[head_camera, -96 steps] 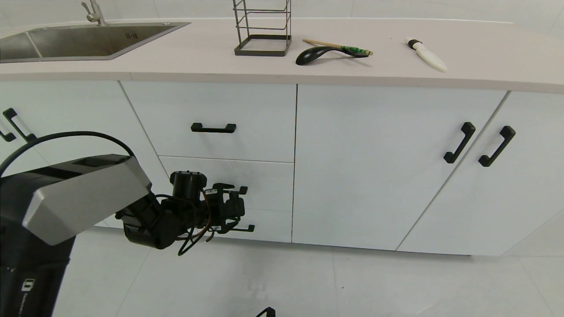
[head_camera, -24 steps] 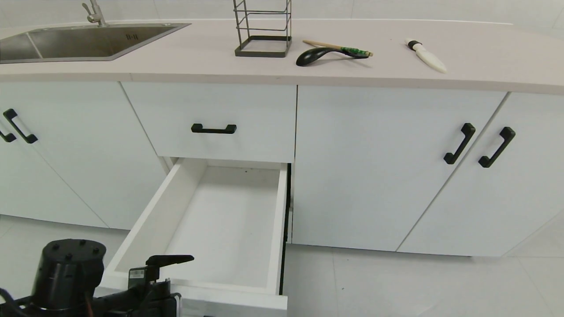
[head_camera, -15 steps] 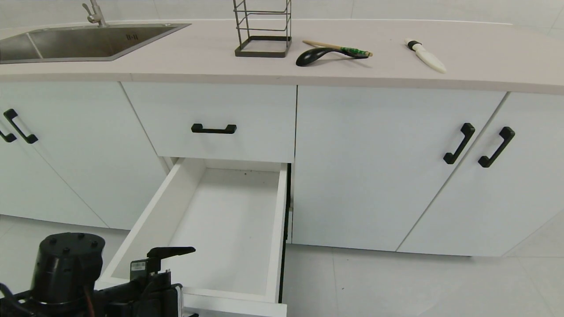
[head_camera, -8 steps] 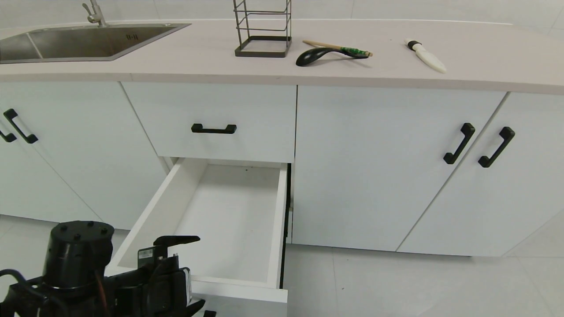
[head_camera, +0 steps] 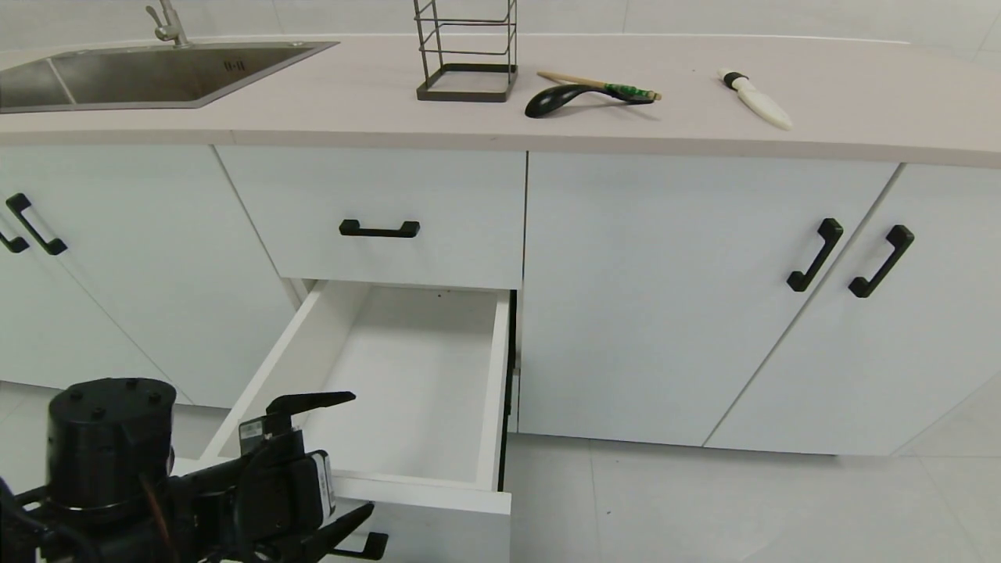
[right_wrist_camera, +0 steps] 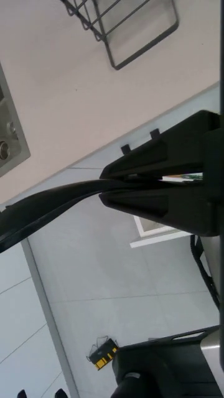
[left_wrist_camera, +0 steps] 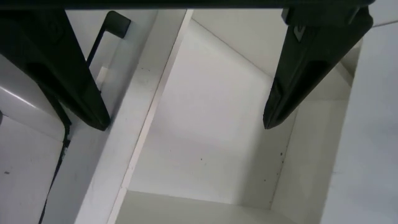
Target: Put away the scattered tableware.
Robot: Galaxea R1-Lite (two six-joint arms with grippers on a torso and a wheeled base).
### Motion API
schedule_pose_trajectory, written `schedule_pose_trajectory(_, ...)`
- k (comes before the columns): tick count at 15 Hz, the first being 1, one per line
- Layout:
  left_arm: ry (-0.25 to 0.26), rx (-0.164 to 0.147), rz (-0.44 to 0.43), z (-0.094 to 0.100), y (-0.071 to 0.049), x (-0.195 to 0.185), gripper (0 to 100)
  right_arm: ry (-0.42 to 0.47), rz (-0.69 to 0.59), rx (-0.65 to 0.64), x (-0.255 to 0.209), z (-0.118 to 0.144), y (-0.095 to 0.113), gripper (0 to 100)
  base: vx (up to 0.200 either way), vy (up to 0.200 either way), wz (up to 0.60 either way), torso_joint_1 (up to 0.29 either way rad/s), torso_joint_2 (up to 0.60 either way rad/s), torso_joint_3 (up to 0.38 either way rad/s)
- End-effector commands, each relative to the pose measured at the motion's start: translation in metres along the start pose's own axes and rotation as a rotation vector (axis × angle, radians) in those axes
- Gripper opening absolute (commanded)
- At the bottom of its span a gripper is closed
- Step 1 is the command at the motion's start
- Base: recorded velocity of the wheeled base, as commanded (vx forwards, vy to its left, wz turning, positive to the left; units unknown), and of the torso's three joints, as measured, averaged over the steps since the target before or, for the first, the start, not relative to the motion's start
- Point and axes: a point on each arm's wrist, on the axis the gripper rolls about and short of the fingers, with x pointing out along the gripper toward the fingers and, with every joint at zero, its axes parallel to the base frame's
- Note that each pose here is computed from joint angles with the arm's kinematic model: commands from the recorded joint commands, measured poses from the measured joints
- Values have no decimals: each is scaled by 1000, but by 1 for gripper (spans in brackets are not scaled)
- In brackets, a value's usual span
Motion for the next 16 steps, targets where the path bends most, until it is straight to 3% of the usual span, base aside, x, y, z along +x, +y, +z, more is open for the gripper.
schedule_pose_trajectory(1, -76, -27, 58, 15, 6, -14, 100, 1, 0, 0, 0, 0, 0, 0, 0, 0, 0, 0, 0, 0)
schedule_pose_trajectory(2, -99, -58, 84, 20, 12, -17, 100, 1, 0, 0, 0, 0, 0, 0, 0, 0, 0, 0, 0, 0)
schedule_pose_trajectory(3, -146, -139, 149, 31, 31, -18, 100, 1, 0, 0, 0, 0, 0, 0, 0, 0, 0, 0, 0, 0)
schedule_pose_trajectory(4, -172, -179, 180, 37, 41, -18, 100, 1, 0, 0, 0, 0, 0, 0, 0, 0, 0, 0, 0, 0)
schedule_pose_trajectory(5, -227, -288, 245, 48, 65, -19, 100, 1, 0, 0, 0, 0, 0, 0, 0, 0, 0, 0, 0, 0)
schedule_pose_trajectory(6, -257, -366, 296, 51, 81, -23, 100, 1, 0, 0, 0, 0, 0, 0, 0, 0, 0, 0, 0, 0)
schedule_pose_trajectory(7, -272, -412, 328, 52, 90, -26, 100, 1, 0, 0, 0, 0, 0, 0, 0, 0, 0, 0, 0, 0)
schedule_pose_trajectory(8, -297, -485, 391, 49, 106, -34, 100, 1, 0, 0, 0, 0, 0, 0, 0, 0, 0, 0, 0, 0)
schedule_pose_trajectory(9, -303, -520, 416, 47, 110, -38, 100, 1, 0, 0, 0, 0, 0, 0, 0, 0, 0, 0, 0, 0)
schedule_pose_trajectory(10, -348, -579, 432, 47, 113, -51, 100, 1, 0, 0, 0, 0, 0, 0, 0, 0, 0, 0, 0, 0)
schedule_pose_trajectory(11, -402, -607, 446, 50, 114, -61, 100, 1, 0, 0, 0, 0, 0, 0, 0, 0, 0, 0, 0, 0)
schedule_pose_trajectory(13, -551, -630, 503, 60, 113, -80, 100, 1, 0, 0, 0, 0, 0, 0, 0, 0, 0, 0, 0, 0)
schedule_pose_trajectory(14, -583, -632, 516, 62, 113, -83, 100, 1, 0, 0, 0, 0, 0, 0, 0, 0, 0, 0, 0, 0)
schedule_pose_trajectory(15, -657, -628, 546, 63, 108, -91, 100, 1, 0, 0, 0, 0, 0, 0, 0, 0, 0, 0, 0, 0)
schedule_pose_trajectory(16, -707, -640, 562, 60, 96, -100, 100, 1, 0, 0, 0, 0, 0, 0, 0, 0, 0, 0, 0, 0)
